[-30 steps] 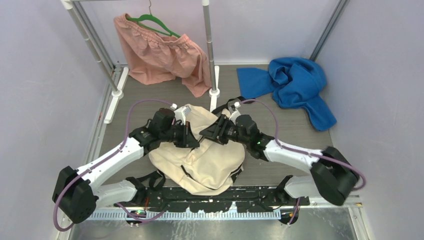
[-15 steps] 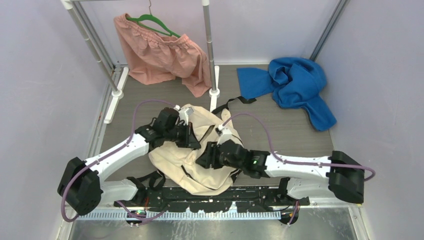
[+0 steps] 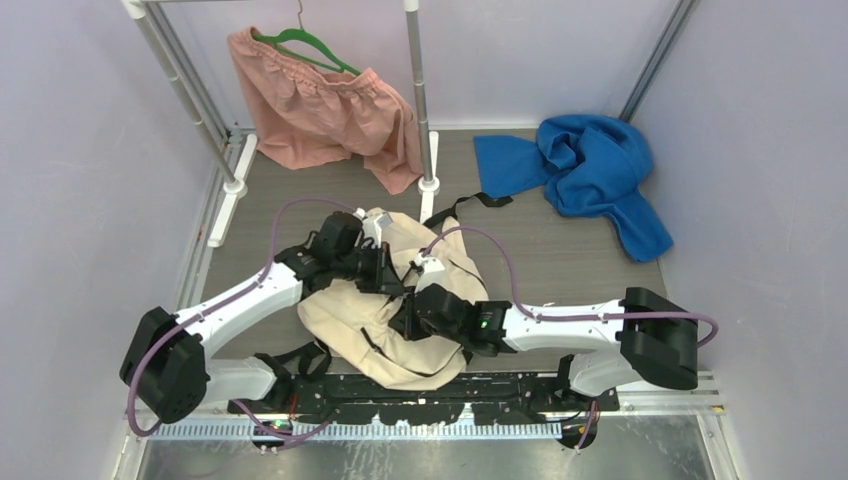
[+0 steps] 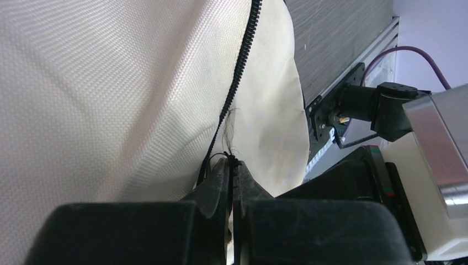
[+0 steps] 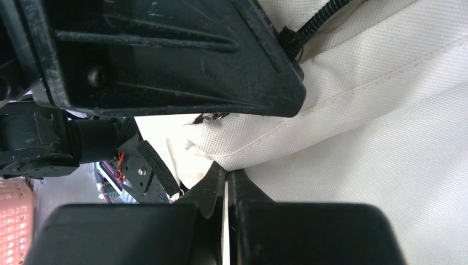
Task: Pack the student bag
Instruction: Zip the student bag at the center of the board.
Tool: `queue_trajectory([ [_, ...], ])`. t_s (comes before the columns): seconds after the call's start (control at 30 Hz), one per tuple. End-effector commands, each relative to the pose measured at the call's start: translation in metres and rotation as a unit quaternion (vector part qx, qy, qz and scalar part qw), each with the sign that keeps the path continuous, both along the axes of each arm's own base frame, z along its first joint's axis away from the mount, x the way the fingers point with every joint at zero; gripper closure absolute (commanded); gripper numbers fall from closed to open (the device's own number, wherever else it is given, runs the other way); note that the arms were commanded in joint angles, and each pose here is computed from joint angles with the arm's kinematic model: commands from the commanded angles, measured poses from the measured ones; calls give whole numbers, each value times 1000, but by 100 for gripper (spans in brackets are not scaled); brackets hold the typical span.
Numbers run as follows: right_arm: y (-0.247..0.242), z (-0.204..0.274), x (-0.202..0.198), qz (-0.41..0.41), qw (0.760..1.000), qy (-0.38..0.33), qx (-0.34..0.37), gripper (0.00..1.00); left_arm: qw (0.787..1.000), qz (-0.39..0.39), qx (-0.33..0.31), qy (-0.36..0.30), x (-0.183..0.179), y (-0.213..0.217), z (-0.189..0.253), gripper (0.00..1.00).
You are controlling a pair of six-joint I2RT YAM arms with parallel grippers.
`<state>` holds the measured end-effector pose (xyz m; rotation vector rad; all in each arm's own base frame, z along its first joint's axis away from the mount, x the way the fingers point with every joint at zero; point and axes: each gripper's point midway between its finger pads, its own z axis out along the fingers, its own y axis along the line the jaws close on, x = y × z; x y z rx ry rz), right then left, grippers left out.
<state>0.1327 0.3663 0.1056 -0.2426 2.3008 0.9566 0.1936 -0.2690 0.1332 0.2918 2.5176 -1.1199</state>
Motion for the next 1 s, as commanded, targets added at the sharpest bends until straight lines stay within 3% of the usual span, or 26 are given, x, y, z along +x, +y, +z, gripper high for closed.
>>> queue_trajectory([
  [0.0,2,9,0,-1,1000,-24,14,99,997,11,-43,-56,29,-20,36,100],
  [0.4,3,-8,-22,31,999,-9,-3,99,996,33,-52,-60,53,-29,52,100],
  [0.97,-10,-9,-29,32,999,-2,-9,96,985,100,-65,-123,73,-12,85,100],
])
